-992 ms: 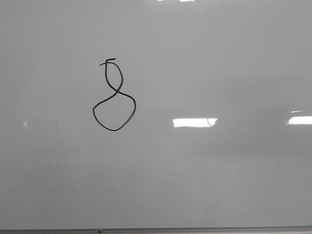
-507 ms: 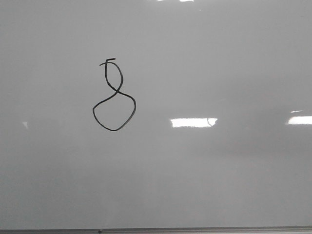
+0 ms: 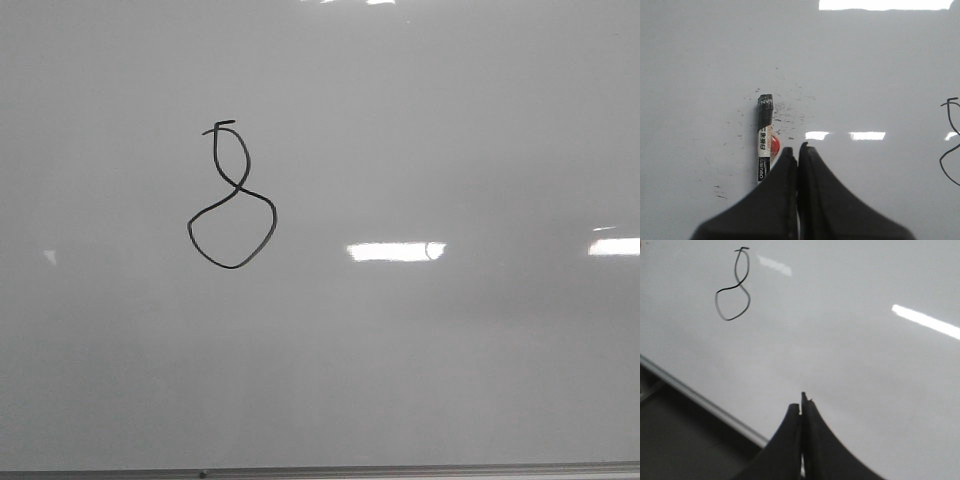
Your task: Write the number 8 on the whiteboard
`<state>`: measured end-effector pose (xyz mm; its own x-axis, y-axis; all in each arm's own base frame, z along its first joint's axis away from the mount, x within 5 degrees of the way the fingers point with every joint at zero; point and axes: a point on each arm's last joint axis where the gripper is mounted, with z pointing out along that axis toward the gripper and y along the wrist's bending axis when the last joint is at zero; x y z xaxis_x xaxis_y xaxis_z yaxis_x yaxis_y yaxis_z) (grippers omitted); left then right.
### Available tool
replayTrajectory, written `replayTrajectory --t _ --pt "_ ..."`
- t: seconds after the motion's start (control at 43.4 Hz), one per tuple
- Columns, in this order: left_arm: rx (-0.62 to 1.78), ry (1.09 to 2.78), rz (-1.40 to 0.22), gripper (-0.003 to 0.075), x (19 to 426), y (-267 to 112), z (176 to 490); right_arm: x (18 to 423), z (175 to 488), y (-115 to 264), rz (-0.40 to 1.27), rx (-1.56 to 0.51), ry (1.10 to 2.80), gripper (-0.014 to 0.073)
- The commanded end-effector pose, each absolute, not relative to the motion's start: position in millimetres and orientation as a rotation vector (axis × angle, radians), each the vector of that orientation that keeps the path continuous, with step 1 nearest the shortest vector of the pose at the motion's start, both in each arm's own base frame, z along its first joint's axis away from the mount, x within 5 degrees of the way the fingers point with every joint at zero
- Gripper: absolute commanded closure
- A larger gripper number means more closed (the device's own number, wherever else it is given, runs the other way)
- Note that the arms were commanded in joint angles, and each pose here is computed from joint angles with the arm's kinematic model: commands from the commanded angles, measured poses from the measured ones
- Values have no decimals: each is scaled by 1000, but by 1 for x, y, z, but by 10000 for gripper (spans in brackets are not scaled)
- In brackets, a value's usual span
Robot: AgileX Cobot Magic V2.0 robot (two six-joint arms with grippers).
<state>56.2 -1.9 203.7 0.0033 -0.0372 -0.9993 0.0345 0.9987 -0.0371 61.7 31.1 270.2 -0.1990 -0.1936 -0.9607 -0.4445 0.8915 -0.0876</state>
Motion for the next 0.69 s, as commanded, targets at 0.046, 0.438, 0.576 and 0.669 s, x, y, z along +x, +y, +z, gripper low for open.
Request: replayTrajectory --t 0.046,0.438,0.576,0.669 --pt "-13 1477 -71 741 55 -2 208 65 268 19 145 -276 1569 655" --pt "-13 1484 -70 741 55 -2 208 56 196 0 29 51 1591 655" --pt "-13 1484 -70 741 55 -2 208 55 195 -1 21 58 1602 655" --pt "-13 1477 -71 741 55 -2 208 55 195 -1 21 58 1602 655"
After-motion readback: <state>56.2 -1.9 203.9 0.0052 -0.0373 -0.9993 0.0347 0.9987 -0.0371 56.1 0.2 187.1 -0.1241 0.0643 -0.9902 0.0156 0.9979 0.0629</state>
